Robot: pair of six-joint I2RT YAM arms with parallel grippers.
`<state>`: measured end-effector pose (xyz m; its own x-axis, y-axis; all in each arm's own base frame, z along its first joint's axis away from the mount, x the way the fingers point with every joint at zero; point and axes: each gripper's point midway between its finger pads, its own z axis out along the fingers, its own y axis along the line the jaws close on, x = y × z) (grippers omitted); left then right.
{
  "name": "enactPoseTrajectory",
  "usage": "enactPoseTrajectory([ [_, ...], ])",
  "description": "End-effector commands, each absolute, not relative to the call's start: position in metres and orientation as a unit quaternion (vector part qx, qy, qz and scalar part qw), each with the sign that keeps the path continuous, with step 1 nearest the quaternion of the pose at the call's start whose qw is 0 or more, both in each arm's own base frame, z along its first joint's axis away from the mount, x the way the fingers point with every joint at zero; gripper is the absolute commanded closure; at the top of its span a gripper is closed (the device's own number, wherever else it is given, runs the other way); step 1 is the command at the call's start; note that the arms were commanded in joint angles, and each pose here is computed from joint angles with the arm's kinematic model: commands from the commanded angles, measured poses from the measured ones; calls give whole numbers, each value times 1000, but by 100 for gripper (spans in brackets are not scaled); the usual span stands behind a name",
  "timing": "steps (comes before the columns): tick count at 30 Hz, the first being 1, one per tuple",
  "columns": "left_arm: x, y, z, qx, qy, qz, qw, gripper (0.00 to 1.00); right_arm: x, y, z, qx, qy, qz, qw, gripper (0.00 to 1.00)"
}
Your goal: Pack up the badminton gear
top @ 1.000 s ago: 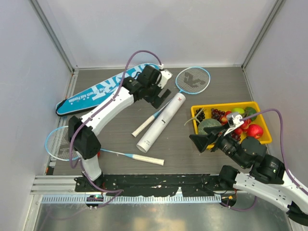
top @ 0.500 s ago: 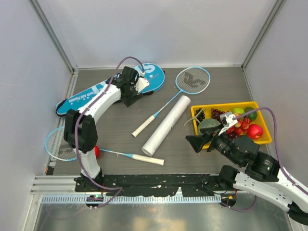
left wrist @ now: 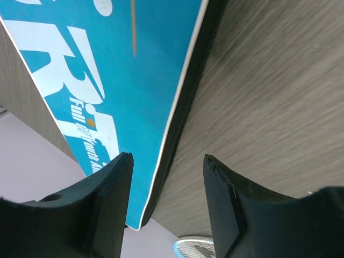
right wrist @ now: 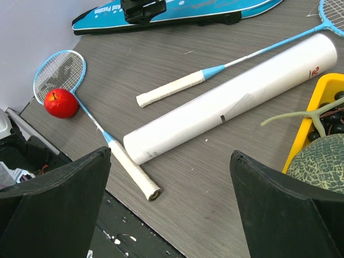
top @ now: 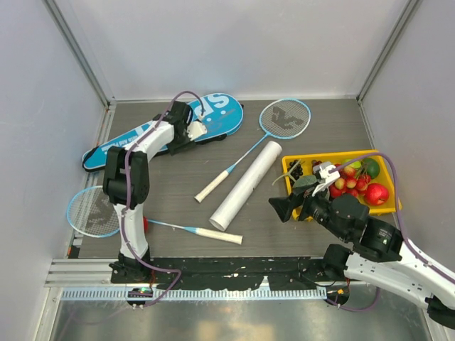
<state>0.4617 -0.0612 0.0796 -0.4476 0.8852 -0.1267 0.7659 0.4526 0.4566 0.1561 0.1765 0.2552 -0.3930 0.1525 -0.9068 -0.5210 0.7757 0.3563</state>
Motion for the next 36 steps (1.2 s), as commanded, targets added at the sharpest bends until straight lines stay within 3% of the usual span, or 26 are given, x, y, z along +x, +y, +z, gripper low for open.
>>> enactPoseTrajectory([
  [1,485,-46,79,505,817,206,186,43,166,177,290,-102,744,320,577,4],
  [7,485,-18,77,518,793,288,138,40,173,172,297,-99,738,301,596,4],
  [11,480,-4,62,620,698,338,119,40,177,168,302,-101,731,288,610,5],
  [13,483,-13,65,641,675,329,160,41,179,166,302,-103,730,277,617,4],
  [17,483,-18,56,637,701,277,159,44,184,164,301,-109,728,259,625,5],
  [28,497,-6,42,635,715,253,148,51,191,163,307,-119,721,235,640,5],
  [30,500,-6,45,631,721,247,145,55,192,163,308,-120,720,232,643,4],
  [33,499,-5,45,628,724,247,142,69,192,162,310,-117,719,232,644,4],
  [34,500,-6,46,626,725,249,145,81,192,162,308,-117,720,231,644,5],
  [35,500,-5,47,618,728,255,151,100,192,161,309,-115,719,233,645,4],
  [36,502,-6,53,608,730,265,164,100,192,160,309,-114,718,233,646,5],
])
